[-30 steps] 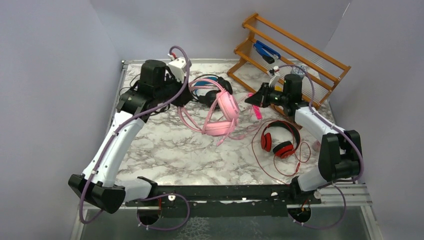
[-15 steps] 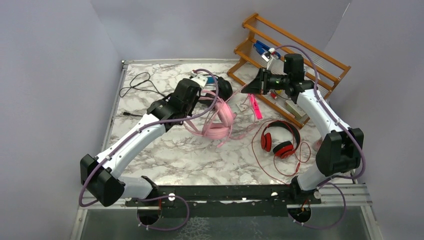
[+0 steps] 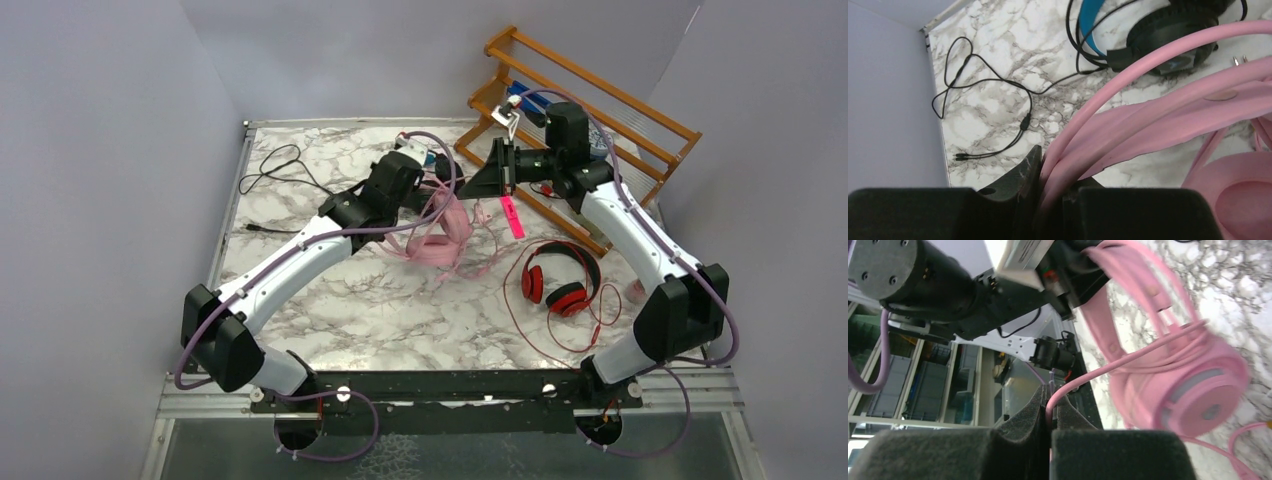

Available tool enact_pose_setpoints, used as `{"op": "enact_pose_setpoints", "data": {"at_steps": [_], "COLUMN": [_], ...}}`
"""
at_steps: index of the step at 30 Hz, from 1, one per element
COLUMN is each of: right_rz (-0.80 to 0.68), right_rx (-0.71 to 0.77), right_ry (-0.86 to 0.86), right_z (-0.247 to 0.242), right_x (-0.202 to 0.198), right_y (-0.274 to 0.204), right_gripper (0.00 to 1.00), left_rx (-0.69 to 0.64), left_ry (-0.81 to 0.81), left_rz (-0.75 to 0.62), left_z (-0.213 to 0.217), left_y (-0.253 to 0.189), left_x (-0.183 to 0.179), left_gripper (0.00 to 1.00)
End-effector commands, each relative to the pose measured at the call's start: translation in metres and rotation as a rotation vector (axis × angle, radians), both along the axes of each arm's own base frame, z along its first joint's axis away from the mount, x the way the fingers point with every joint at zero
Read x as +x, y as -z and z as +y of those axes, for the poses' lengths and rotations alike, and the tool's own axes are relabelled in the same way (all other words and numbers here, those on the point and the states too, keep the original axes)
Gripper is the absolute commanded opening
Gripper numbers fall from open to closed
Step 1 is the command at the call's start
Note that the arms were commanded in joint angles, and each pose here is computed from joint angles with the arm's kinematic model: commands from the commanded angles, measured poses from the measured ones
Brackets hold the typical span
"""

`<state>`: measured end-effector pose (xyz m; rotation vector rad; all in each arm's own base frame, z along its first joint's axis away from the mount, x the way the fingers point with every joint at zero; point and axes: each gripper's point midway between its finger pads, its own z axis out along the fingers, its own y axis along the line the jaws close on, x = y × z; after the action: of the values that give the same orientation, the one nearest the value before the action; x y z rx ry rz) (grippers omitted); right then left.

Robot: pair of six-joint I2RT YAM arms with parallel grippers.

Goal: Wrap the headphones
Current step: Wrap the headphones cable around the headphones.

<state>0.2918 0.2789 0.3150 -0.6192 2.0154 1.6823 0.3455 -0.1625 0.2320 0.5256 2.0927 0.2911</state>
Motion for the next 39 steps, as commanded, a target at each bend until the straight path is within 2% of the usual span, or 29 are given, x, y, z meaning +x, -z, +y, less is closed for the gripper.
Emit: {"op": "enact_pose_setpoints", "data": {"at_steps": [1,7,13,19,22,24,28,32,34,39], "right_rz": [-0.087,-0.090,-0.150,-0.241,-0.302,-0.356,-0.457,-0.505,-0.529,-0.536], "right_rx": [0.104,0.093,0.089,-0.082,-0.169,-0.177,-0.135,-0.052,-0.025,-0.069], "right_ry": [-0.101,-0.111,-0.008,0.061,0.116,0.118,0.103,0.117,0.159,0.347], "right_z": [0.006,0.027,0.049,0.038,0.025,0.019,0.014,0.014,0.013,0.007], "right_x": [-0.046,-0.073,-0.074,-0.062,-0.057,-0.060,-0.070,-0.076,-0.072,-0.036], "right_y": [-0.052,-0.052,-0.032,0.001,0.014,0.017,0.026,0.040,0.046,0.072], "right_gripper": [0.05,0.10,0.19,0.51,0.79,0.90,0.96,0.97,0.97,0.99], "left_rx": [-0.101,-0.237,-0.445,-0.625,-0.681,-0.713,-0.772,-0.809,-0.825,-0.863], "left_ry": [-0.217,-0.301,-0.245,-0.166,-0.150,-0.143,-0.122,-0.101,-0.098,-0.079], "left_rz": [-0.195,-0.294,-0.339,-0.352,-0.346,-0.346,-0.358,-0.363,-0.365,-0.373], "left_z": [0.012,0.005,-0.024,-0.045,-0.047,-0.047,-0.047,-0.048,-0.047,-0.044], "left_y": [-0.055,-0.099,-0.148,-0.197,-0.216,-0.224,-0.241,-0.254,-0.259,-0.272], "left_x": [0.024,0.039,0.049,0.045,0.038,0.034,0.026,0.021,0.019,0.010], "left_gripper": [0.00,0.00,0.00,0.00,0.00,0.00,0.00,0.00,0.00,0.00]}}
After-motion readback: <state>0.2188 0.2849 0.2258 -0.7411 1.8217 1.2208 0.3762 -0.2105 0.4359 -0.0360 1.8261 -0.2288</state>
